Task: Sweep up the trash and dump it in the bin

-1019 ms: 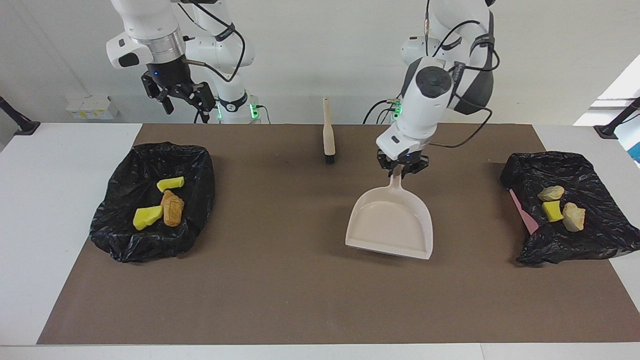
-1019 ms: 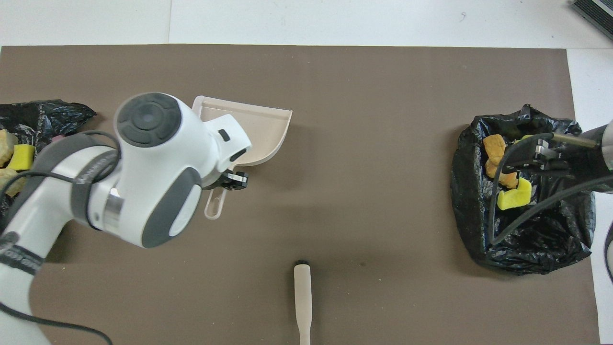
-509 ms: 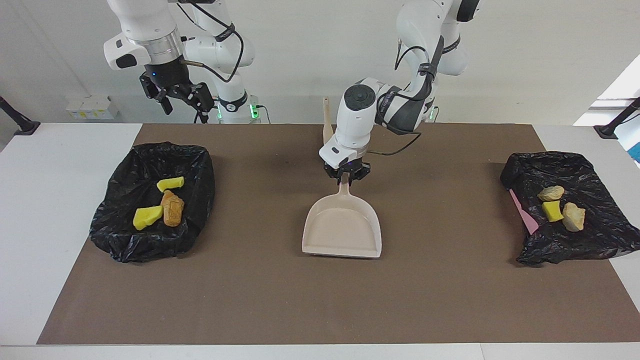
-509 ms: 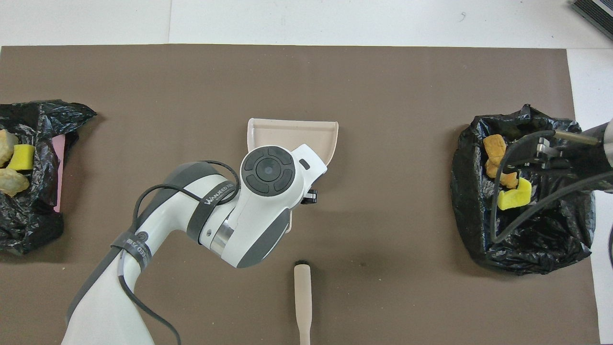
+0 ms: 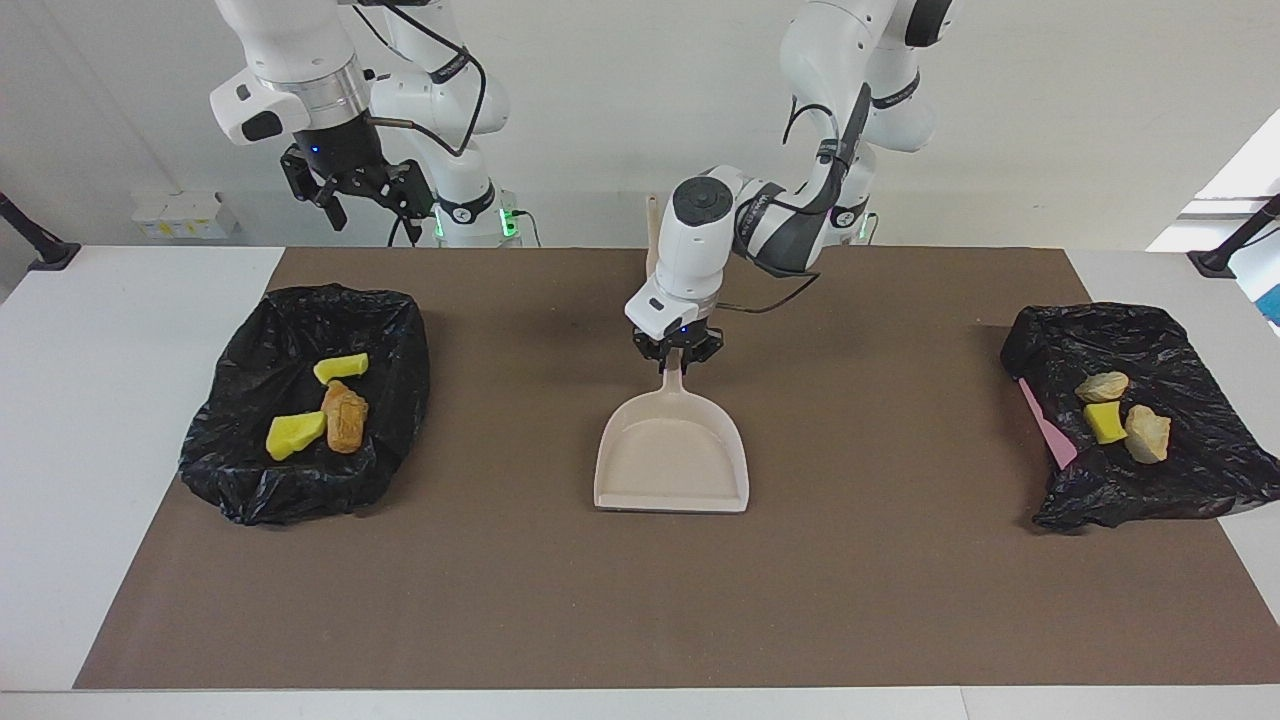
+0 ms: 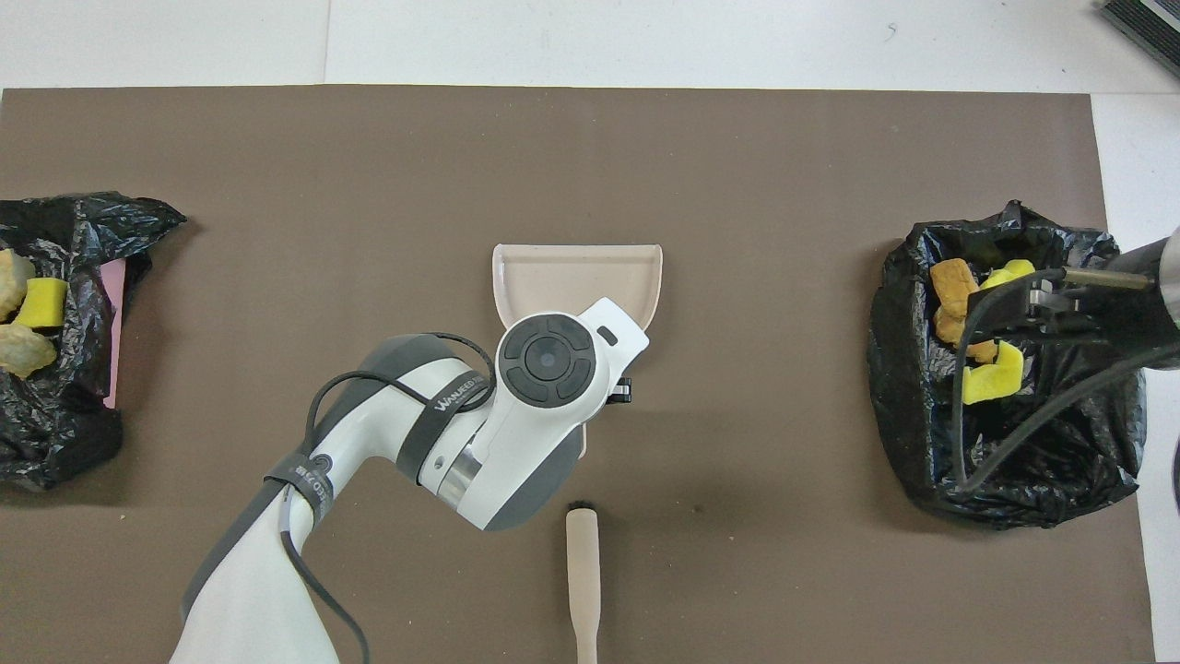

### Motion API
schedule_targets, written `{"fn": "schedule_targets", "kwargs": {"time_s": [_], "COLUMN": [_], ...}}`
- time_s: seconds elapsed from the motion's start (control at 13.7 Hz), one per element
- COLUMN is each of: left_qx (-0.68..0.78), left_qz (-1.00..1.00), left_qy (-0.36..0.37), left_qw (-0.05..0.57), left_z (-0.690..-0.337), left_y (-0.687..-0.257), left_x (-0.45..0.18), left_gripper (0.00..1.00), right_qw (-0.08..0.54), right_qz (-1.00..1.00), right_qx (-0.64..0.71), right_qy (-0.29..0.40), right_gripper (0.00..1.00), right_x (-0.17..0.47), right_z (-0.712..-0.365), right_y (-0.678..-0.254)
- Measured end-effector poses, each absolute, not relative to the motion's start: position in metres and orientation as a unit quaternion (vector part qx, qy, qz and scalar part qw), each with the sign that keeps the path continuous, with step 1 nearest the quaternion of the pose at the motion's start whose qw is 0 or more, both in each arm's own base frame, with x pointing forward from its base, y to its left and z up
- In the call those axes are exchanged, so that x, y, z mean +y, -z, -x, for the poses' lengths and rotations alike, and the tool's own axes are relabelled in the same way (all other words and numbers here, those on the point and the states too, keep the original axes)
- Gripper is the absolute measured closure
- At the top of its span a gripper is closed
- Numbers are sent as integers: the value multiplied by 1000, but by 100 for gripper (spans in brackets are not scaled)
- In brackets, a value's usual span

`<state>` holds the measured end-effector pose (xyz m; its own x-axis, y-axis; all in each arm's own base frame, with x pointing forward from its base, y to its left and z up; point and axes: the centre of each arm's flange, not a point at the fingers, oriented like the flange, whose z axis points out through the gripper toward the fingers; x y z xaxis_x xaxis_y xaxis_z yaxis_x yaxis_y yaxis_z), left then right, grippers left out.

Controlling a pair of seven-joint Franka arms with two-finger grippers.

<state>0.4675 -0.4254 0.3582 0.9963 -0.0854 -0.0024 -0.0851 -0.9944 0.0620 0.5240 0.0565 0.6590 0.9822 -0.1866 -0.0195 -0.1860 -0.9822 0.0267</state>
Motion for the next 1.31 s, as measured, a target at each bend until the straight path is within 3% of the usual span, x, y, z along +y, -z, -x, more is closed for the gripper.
{"fn": "schedule_targets", "kwargs": {"time_s": [0.36, 0.8, 1.31], "left_qx": [-3, -26, -88], "left_qz": [-999, -999, -996], "left_qy": [-23, -19, 9], "left_qw": [39, 27, 18], "left_z": [-517, -581, -561], "left_y": [-409, -472, -551], "left_x": [-377, -220, -88], "left_gripper": [1, 0, 0], "right_qw": [11, 11, 10], "right_qz": [-996, -996, -996], "right_qx": [-93, -93, -93], "right_qy": [11, 11, 11], "right_gripper": [0, 0, 0], "right_x": [57, 57, 57], "right_z": [-524, -524, -524], "right_y": [-659, -659, -659]}}
